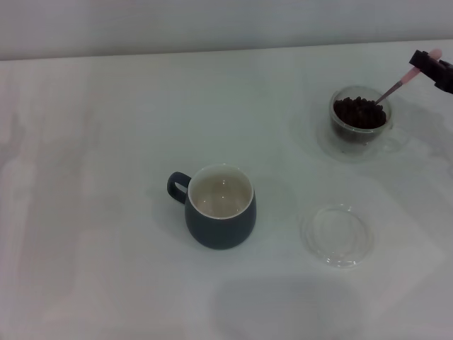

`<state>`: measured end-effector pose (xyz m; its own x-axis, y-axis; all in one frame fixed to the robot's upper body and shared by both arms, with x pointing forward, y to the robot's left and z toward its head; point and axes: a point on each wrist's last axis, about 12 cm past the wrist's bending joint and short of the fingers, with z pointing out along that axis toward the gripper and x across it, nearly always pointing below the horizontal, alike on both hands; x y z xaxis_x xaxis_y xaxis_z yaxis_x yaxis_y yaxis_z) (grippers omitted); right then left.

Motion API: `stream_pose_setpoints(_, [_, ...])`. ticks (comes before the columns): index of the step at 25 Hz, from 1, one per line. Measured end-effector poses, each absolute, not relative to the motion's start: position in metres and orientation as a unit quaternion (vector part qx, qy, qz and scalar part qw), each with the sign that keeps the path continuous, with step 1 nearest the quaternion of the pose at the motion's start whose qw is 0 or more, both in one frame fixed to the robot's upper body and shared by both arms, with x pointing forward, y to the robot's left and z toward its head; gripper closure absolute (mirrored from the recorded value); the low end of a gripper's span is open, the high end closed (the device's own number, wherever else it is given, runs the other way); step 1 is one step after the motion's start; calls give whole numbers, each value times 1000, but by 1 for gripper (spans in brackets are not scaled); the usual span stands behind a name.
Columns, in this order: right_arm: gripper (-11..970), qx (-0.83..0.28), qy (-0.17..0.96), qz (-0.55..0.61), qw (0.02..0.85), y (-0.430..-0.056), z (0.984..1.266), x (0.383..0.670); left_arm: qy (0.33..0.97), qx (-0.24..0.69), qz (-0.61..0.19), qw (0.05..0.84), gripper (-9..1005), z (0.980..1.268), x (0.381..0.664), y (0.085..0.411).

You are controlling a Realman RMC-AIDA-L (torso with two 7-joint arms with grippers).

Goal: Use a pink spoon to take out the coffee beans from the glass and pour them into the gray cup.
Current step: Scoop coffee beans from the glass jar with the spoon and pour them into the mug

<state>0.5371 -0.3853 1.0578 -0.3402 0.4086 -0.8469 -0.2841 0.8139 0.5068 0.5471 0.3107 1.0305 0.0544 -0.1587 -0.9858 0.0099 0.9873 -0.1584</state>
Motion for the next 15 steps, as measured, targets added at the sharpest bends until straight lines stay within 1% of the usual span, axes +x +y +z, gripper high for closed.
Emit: stream_pose_setpoints(15, [807,86,767,338,538,-389,1059,538,683,-56,-58,726,191,1032,549,311])
